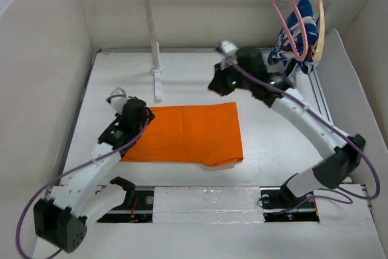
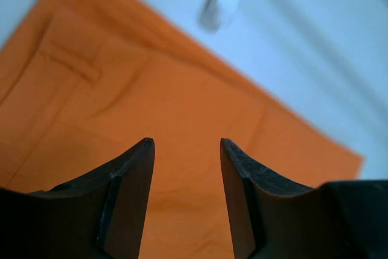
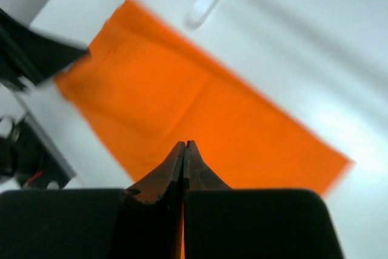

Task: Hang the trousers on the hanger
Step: Fold the trousers at the center of the board, then pick up the hanger from the clothesline.

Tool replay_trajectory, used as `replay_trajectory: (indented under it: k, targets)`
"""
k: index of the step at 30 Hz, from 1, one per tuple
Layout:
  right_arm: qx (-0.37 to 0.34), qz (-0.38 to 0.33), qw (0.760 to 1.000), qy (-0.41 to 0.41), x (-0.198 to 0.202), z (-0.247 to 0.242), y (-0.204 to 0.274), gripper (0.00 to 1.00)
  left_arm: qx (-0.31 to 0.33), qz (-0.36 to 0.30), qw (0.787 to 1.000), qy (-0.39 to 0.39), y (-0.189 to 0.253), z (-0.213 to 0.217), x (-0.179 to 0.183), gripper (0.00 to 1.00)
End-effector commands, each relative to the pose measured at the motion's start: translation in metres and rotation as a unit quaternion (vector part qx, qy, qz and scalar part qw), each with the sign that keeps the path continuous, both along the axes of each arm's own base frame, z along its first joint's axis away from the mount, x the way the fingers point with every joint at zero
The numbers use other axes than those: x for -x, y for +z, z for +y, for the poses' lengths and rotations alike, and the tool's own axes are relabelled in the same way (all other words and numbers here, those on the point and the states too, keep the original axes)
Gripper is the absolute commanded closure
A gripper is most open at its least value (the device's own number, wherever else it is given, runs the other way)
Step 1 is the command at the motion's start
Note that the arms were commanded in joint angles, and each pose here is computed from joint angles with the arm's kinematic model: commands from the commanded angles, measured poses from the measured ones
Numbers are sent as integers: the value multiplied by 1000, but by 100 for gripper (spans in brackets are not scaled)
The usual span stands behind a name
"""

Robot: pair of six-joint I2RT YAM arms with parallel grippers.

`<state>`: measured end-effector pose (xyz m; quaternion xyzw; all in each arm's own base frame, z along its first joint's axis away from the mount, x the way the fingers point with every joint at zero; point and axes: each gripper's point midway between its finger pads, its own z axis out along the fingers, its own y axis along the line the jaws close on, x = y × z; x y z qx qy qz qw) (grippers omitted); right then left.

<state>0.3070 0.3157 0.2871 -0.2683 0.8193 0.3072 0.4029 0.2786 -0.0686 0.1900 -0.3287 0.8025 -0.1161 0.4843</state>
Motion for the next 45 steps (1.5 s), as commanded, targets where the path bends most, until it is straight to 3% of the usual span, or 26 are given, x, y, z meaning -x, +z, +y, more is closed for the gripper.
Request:
replay_trajectory:
  k: [1, 3, 6, 7, 8, 10, 12, 14, 20, 26, 27, 28, 29, 32, 33, 40, 45]
  targets:
    - [-20, -118, 992, -35, -36, -65, 78, 100, 14, 36, 998, -48, -42, -24, -14, 57]
    - [-12, -168, 983, -72, -56, -110, 127, 100, 2, 66, 996, -62, -61, -27, -19, 57]
    - [30, -236, 952, -192, -97, -204, 180, 100, 17, 62, 992, -109, -58, -44, -26, 61]
    - [50, -249, 939, -232, -107, -240, 190, 93, 23, 57, 988, -144, -54, -55, -25, 62]
    - [63, -250, 934, -247, -111, -256, 194, 80, 25, 47, 985, -162, -47, -63, -25, 63]
    - [75, -268, 923, -266, -129, -282, 210, 38, 16, 25, 980, -197, -28, -82, -23, 66]
    - [85, -257, 925, -268, -142, -313, 206, 30, 15, 13, 974, -227, -13, -96, -23, 70]
    - [77, -260, 918, -288, -151, -347, 206, 27, 11, 9, 966, -257, -6, -106, -21, 71]
    - [37, -219, 947, -233, -170, -339, 177, 22, -8, 19, 959, -283, -13, -114, -29, 71]
    - [44, -186, 952, -241, -184, -331, 139, 28, -10, 20, 955, -297, -14, -122, -37, 71]
    - [51, -181, 950, -250, -186, -331, 132, 37, -13, 22, 954, -300, -15, -123, -39, 71]
    - [51, -186, 949, -250, -187, -331, 134, 37, -14, 23, 954, -300, -15, -123, -39, 71]
    - [53, -175, 950, -252, -189, -328, 124, 58, -14, 24, 954, -300, -15, -124, -40, 70]
    - [71, -202, 935, -283, -186, -326, 133, 93, -4, 18, 949, -315, -9, -130, -39, 70]
    - [70, -214, 929, -293, -184, -324, 140, 98, 0, 18, 947, -321, -8, -133, -38, 68]
    - [87, -282, 884, -362, -169, -323, 195, 100, 15, -1, 935, -355, 26, -152, -47, 57]
    - [103, -314, 855, -399, -148, -323, 222, 100, 41, -56, 912, -405, 106, -185, -69, 43]
